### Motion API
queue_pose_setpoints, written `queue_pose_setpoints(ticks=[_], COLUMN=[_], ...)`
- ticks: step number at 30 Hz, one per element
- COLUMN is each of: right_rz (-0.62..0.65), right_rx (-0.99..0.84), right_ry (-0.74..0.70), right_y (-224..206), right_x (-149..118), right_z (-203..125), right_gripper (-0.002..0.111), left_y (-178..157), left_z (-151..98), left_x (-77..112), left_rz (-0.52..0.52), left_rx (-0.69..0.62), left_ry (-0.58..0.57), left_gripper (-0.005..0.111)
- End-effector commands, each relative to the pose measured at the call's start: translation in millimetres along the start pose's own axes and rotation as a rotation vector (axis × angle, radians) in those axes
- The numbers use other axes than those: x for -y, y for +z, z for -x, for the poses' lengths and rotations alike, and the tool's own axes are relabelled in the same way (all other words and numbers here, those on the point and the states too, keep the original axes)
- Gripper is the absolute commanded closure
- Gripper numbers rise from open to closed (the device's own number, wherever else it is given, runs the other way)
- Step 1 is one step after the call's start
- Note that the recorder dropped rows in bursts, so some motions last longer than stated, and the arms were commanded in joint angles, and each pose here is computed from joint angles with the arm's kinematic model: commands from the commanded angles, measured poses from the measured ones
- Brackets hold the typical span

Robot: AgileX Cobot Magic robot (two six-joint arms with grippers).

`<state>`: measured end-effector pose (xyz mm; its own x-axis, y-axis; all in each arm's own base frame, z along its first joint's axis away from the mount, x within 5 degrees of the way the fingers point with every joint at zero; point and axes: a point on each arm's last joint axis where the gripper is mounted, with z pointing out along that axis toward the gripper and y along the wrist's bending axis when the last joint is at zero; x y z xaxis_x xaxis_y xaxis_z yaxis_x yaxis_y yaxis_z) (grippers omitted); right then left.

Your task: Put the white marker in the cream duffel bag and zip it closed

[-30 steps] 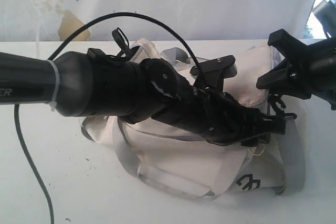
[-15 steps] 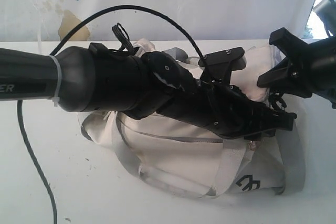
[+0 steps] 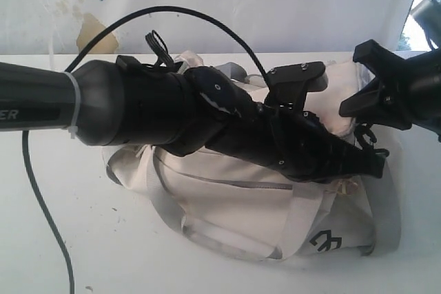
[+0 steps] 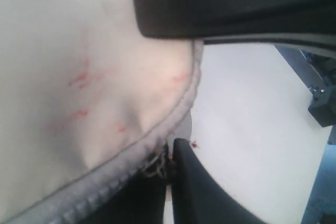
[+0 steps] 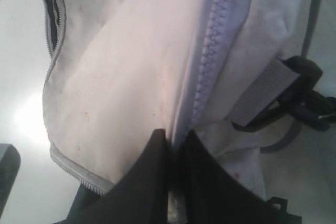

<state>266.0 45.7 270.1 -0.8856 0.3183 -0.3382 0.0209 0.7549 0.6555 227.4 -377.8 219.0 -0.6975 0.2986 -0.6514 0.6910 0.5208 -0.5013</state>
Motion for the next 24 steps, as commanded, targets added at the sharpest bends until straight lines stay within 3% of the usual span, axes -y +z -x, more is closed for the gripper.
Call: queue_pose_setpoints(ticks=[1,7,13,17,24], right_rz=[-0.013,-0.070,-0.091,-0.117,-0.130], right_rx=[0.017,0.015,0.022,0.024,0.020], right_ry=[-0.040,-0.090,-0.099,-0.122,-0.131], right_y=[-4,-4,-4,-4,-5], right_x=[-2,3,5,8,9], right_z=[2,2,3,3,3], right_gripper=[0.108,0.108,0.108,0.108,0.108], left_y=[-3,-12,-39,-57,-79], left_z=[-6,-13,-5,-2,-2], left_x=[5.7,4.1,7.1,3.4,-20.8], left_rz=[-0.056,-0.109,-0.128,-0.065,0.098], left_rx=[-0.086,-0.223,-0.273,-0.323,-0.439], left_ry=[0.080,0.089,0.135,0.172,0.182], left_gripper=[0.107,0.107,0.107,0.107,0.107])
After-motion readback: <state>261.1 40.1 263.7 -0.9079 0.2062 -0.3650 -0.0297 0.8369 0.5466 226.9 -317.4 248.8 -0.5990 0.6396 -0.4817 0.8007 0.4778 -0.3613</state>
